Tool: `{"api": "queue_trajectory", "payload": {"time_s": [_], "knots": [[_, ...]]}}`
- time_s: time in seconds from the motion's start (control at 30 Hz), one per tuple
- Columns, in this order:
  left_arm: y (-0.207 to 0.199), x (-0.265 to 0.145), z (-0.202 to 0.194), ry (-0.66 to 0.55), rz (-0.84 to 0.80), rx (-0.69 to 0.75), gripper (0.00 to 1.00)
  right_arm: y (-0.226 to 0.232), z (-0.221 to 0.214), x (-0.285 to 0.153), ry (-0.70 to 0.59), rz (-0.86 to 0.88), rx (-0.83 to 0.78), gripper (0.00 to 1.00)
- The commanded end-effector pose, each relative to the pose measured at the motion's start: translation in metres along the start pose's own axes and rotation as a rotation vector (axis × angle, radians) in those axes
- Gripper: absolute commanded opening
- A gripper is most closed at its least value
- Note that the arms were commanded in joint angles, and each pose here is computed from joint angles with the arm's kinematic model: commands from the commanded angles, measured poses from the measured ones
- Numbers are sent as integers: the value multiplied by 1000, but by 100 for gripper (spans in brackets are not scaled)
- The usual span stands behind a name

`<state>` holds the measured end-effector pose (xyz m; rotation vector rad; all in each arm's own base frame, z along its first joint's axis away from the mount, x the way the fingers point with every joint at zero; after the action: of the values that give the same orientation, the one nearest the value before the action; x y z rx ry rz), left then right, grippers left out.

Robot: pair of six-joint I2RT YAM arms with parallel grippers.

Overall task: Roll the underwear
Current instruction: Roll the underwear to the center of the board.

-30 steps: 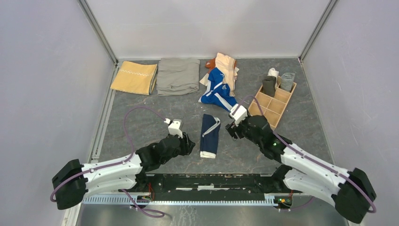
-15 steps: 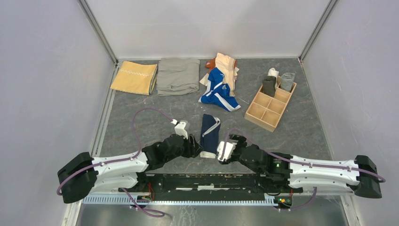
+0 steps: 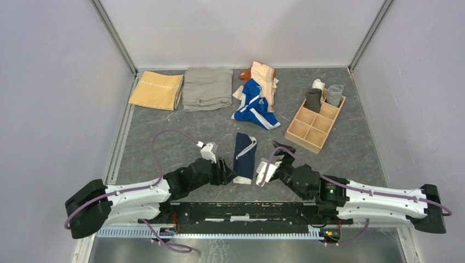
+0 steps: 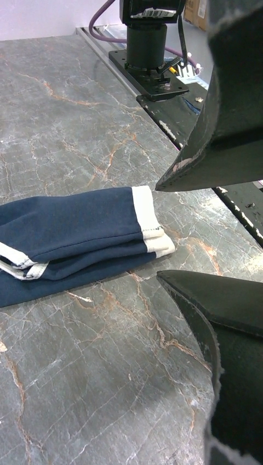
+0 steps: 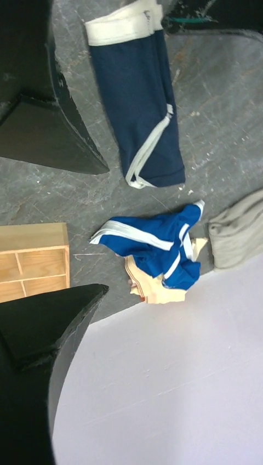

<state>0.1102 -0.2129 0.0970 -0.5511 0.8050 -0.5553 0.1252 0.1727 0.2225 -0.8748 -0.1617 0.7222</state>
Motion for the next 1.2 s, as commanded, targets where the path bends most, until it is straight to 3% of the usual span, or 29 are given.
{"api": "queue_trajectory", "payload": {"time_s": [0.0,0.17,0.3,0.53,0.97,1.17], "knots": [[-3,0,5,-26,1,-38,61,19,5,11,28,127,-124,78],[-1,2,3,-14,22,-29,62,69,-5,8,-64,178,-388,79],[-2,5,3,-3,28,-27,63,88,-6,7,-188,258,-370,81],[-3,16,-4,47,29,-20,62,118,-20,6,-233,417,-410,84],[-11,17,4,14,14,-29,62,126,-44,17,-173,478,-422,84],[-10,27,-1,67,46,-3,60,124,-42,21,-169,492,-416,83]]}}
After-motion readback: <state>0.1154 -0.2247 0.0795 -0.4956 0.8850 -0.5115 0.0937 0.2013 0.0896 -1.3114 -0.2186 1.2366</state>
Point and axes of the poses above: each gripper's point midway between its finger pads, its own x axis out along the fingers, its own y axis along the line the jaws close on, z = x × y, the point moved 7 cm from there along -x, back along the fingers, and after that the axes turned 4 degrees about -x, right-handed, at the moved point
